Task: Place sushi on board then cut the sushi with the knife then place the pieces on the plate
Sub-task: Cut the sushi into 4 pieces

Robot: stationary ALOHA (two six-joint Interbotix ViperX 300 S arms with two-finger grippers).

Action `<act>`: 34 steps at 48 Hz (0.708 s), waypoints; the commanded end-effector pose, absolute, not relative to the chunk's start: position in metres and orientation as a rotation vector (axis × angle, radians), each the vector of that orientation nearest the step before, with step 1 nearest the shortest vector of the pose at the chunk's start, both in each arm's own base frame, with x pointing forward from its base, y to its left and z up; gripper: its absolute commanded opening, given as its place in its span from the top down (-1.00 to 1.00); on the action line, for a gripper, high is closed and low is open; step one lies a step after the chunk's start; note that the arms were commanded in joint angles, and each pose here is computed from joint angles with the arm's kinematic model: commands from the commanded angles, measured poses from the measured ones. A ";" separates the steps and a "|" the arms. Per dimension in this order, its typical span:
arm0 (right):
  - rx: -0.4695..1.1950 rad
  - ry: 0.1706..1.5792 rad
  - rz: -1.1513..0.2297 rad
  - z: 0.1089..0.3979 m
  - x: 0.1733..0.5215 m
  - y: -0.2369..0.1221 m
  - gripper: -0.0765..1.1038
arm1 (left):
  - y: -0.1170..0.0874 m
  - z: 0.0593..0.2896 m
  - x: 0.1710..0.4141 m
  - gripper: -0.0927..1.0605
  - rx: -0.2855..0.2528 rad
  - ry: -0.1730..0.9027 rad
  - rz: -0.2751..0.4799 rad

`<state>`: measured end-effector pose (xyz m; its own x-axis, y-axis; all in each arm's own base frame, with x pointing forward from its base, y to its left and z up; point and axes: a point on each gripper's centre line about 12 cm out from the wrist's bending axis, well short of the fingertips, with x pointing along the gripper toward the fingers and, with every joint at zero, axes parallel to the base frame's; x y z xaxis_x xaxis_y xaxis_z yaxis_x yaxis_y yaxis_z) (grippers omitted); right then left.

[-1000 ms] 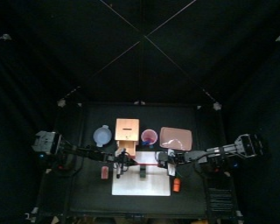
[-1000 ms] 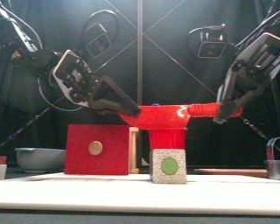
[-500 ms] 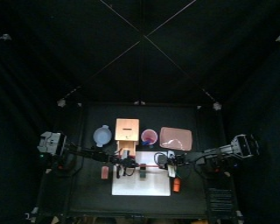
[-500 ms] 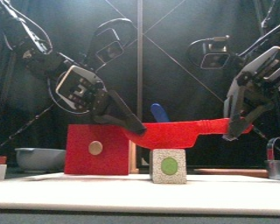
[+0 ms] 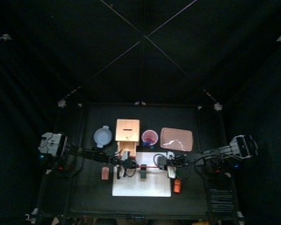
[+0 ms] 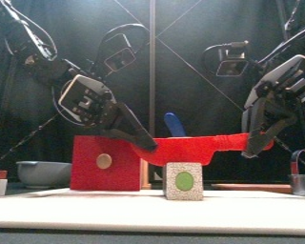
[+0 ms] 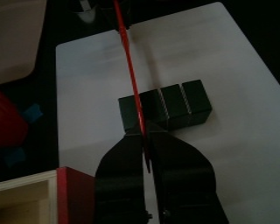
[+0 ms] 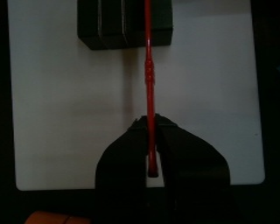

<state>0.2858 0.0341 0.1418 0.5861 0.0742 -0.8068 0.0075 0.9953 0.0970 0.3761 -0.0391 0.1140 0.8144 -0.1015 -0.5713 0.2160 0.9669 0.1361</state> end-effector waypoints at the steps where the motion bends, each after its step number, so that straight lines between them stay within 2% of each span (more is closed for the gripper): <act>1: 0.099 0.941 0.039 0.145 0.283 0.034 0.20 | -0.048 0.113 0.371 0.31 0.213 0.613 -0.197; 34: 0.069 0.961 0.044 0.139 0.288 0.034 0.20 | -0.037 0.102 0.369 0.31 0.205 0.679 -0.170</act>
